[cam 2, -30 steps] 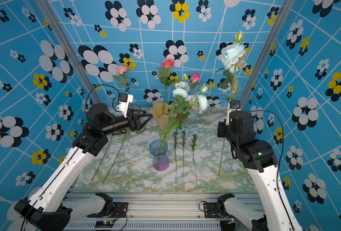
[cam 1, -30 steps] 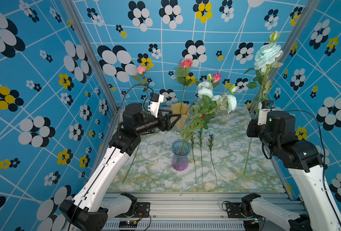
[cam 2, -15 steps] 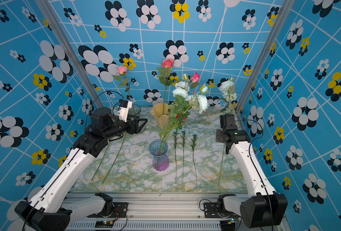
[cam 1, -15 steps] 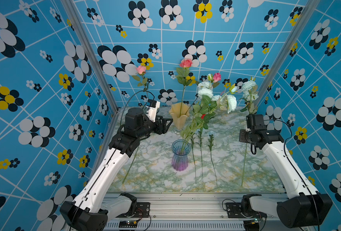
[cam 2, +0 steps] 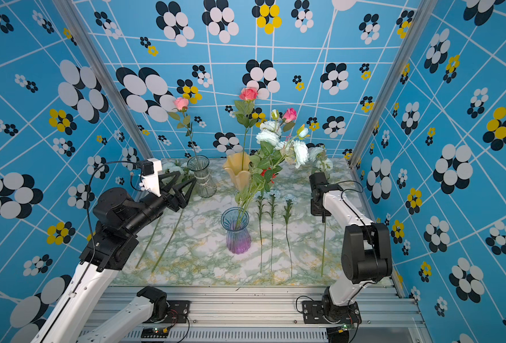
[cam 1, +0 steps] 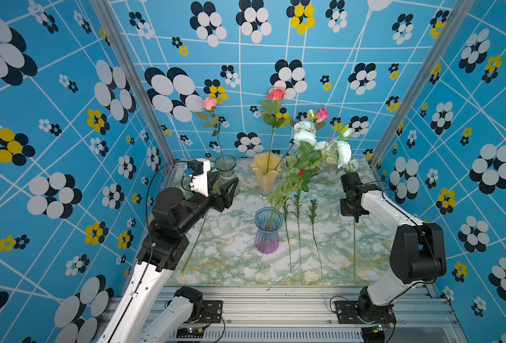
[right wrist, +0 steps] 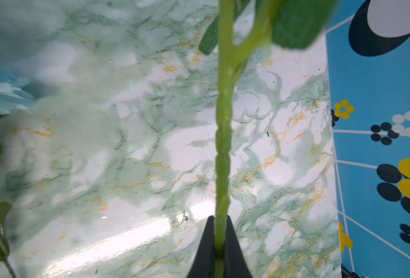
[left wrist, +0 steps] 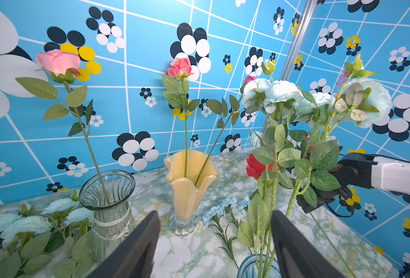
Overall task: Pick out blue flowers from the vase
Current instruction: Place the flower at the center of the board.
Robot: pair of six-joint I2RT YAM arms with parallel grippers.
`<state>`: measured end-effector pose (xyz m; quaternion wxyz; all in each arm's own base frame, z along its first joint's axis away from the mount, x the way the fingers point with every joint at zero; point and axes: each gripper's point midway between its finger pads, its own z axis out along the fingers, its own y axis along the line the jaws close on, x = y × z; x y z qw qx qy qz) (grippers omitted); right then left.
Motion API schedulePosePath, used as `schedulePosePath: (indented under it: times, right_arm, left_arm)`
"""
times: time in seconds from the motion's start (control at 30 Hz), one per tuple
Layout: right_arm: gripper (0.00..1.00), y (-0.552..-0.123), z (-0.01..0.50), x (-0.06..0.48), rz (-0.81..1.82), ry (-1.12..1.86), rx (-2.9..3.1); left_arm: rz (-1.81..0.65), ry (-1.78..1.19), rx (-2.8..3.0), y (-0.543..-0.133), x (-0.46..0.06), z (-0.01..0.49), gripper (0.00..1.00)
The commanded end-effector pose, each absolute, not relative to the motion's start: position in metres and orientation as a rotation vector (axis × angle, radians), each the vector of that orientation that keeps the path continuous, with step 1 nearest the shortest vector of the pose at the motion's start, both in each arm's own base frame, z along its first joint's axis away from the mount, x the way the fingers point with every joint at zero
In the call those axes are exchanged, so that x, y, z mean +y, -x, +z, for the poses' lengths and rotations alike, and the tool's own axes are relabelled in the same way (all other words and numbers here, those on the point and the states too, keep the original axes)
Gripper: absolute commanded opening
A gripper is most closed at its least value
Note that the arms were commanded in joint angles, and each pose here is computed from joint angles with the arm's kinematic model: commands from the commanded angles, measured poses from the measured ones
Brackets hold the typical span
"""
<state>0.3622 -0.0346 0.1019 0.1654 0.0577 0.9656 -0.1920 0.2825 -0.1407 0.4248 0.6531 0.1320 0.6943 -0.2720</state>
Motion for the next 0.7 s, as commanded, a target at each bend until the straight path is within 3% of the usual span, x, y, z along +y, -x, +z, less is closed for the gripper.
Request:
schedulePosePath:
  times: [0.0, 0.17, 0.4, 0.67]
  right_arm:
    - [0.0, -0.367, 0.101, -0.045, -0.657, -0.144, 2.707]
    - [0.0, -0.385, 0.076, -0.039, -0.639, -0.071, 2.76]
    - [0.0, -0.403, 0.05, 0.01, -0.487, 0.012, 2.813]
    - [0.0, -0.407, 0.036, -0.009, -0.65, -0.024, 2.834]
  left_arm:
    - [-0.621, -0.304, 1.583, -0.291, -0.143, 0.418, 0.77]
    - [-0.631, -0.299, 1.57, -0.29, -0.143, 0.42, 0.77]
    - [-0.621, -0.296, 1.576, -0.29, -0.141, 0.419, 0.77]
    - [-0.61, -0.305, 1.615, -0.294, -0.141, 0.412, 0.79]
